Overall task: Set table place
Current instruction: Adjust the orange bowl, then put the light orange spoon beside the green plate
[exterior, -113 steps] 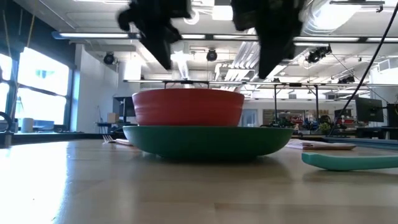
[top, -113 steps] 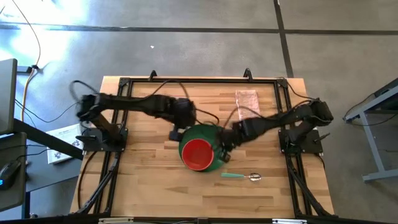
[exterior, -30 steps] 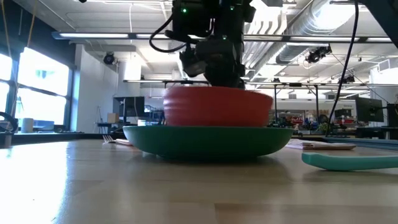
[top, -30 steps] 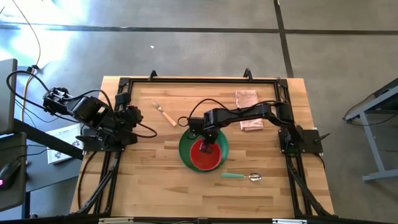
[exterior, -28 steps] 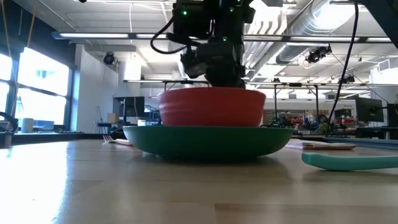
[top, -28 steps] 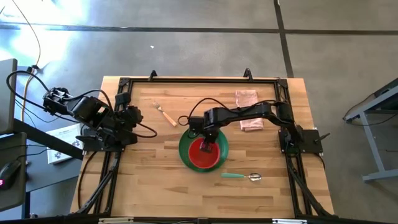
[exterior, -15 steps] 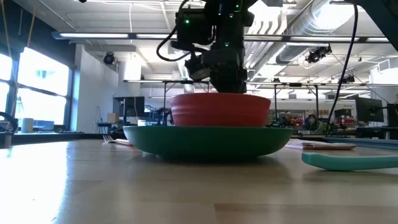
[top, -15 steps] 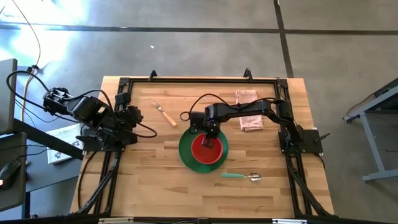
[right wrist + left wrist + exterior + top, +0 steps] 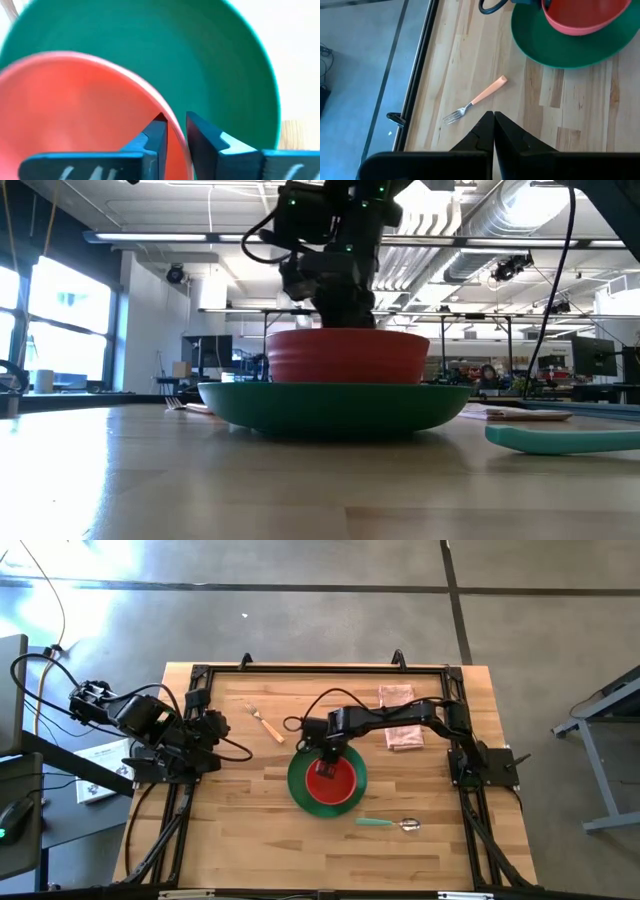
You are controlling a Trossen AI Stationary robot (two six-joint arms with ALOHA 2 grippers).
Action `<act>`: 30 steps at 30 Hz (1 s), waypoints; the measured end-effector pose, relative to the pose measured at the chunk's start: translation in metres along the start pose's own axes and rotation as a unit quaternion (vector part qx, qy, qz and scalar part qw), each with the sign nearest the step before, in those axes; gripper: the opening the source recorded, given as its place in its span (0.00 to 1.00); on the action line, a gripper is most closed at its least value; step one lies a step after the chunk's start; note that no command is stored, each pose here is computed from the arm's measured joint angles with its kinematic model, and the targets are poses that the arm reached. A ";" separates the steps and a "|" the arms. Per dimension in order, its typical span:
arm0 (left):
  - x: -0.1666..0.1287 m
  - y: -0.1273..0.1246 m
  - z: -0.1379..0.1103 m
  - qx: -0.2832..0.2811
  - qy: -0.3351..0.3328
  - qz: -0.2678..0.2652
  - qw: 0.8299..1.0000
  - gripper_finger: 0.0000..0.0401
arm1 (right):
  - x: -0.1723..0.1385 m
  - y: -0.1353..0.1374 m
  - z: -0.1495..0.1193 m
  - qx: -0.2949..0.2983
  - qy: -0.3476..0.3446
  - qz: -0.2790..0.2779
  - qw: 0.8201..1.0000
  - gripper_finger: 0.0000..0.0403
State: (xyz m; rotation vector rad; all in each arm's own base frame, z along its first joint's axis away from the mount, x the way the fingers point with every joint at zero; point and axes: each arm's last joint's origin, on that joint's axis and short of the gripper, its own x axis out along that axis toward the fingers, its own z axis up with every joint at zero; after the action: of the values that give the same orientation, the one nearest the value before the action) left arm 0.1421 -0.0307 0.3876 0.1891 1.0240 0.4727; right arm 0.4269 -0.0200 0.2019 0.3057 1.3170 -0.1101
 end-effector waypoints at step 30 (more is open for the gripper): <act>0.000 0.000 0.000 -0.001 0.001 -0.002 1.000 0.00 | -0.006 0.002 0.004 -0.002 -0.010 0.008 1.000 0.17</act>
State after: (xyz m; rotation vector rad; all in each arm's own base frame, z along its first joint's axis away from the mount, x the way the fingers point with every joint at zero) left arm 0.1422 -0.0308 0.3874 0.1855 1.0259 0.4702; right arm 0.4294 -0.0201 0.2083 0.3108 1.2947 -0.0979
